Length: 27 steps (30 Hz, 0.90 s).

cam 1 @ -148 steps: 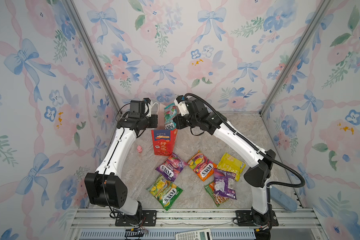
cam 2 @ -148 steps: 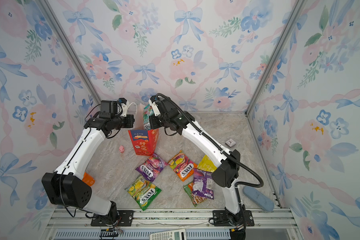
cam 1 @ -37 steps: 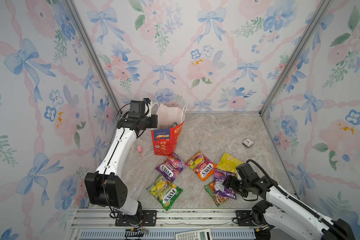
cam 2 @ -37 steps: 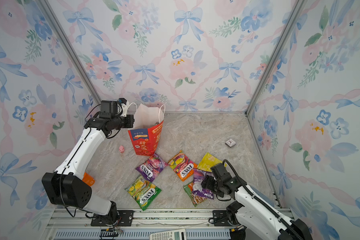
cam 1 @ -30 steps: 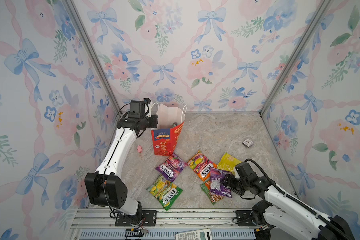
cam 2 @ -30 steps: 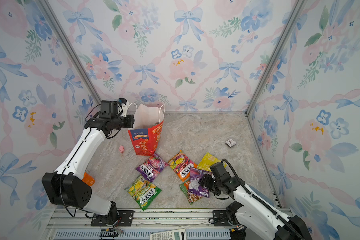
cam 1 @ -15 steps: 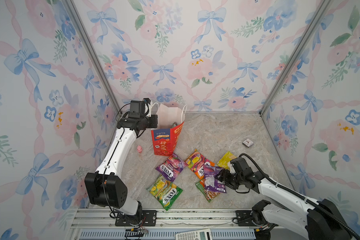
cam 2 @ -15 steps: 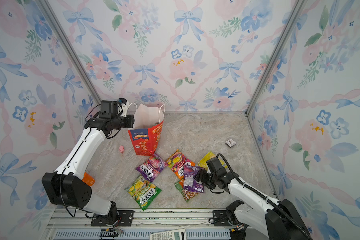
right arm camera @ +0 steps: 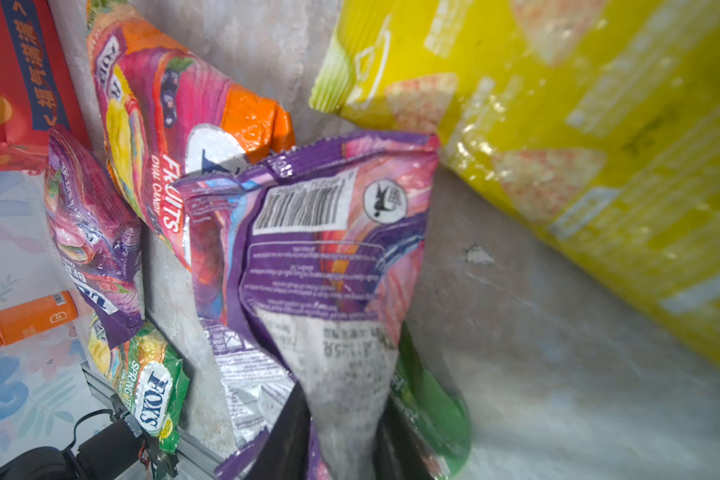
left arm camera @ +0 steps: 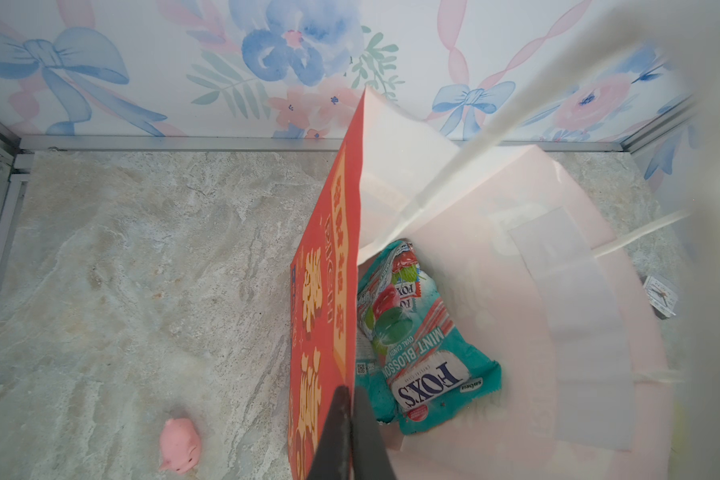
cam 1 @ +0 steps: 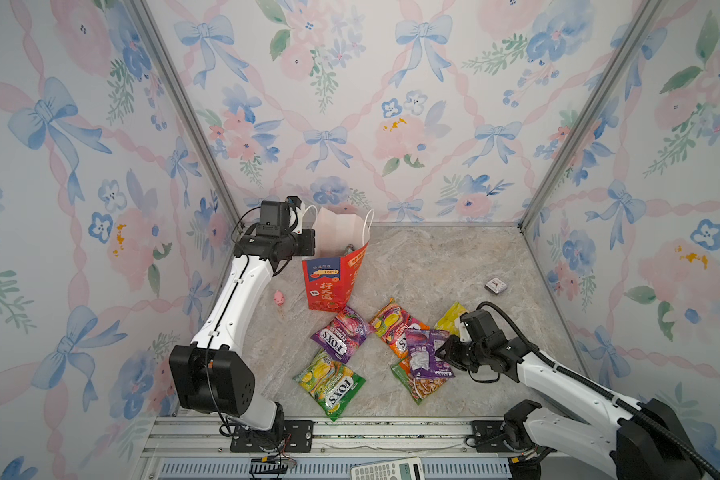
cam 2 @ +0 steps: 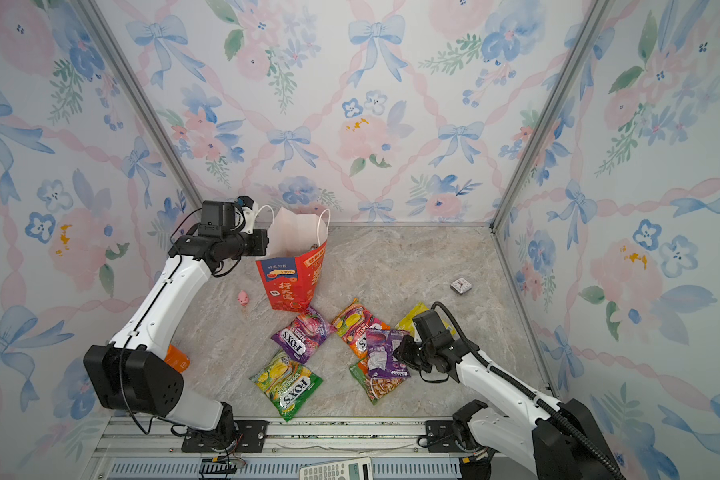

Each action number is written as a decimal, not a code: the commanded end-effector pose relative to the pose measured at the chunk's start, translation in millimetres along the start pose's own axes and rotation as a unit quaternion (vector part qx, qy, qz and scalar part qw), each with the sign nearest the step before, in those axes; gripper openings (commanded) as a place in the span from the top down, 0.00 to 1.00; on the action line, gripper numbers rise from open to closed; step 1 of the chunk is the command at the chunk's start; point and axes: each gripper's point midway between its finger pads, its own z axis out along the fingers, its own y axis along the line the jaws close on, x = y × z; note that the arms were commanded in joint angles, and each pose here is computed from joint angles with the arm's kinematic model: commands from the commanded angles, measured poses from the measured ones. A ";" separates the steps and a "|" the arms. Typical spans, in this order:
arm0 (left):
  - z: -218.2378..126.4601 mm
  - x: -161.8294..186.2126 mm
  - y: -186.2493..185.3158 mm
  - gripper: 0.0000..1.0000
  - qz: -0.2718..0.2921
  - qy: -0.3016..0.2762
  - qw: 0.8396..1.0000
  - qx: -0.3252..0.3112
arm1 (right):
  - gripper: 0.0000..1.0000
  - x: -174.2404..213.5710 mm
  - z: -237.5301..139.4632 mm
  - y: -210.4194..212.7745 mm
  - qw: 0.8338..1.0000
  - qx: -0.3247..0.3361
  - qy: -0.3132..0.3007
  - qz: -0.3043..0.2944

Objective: Place the snacks into the paper bag
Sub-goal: 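Close the right gripper on the purple packet and lift it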

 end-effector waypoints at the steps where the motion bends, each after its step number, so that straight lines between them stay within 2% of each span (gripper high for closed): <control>1: 2.0 1.7 1.7 1.00 0.006 0.001 1.000 0.004 | 0.82 -9.8 -7.9 7.4 1.000 0.005 -0.009 -0.012; 6: 1.3 0.8 1.2 1.00 0.006 -0.001 1.000 0.005 | 0.94 -17.1 -19.0 15.9 0.999 0.009 -0.019 -0.033; 10: 1.2 0.8 1.0 1.00 0.006 -0.001 1.000 0.005 | 1.00 -24.5 -31.9 26.1 0.998 0.007 -0.031 -0.051; 20: 1.0 1.1 0.5 1.00 0.005 -0.001 1.000 0.007 | 1.00 -49.6 -69.4 64.8 0.993 -0.010 -0.067 -0.100; 27: 0.8 0.8 0.3 1.00 0.005 -0.001 1.000 0.007 | 1.00 -86.2 -90.7 114.5 0.983 -0.049 -0.117 -0.130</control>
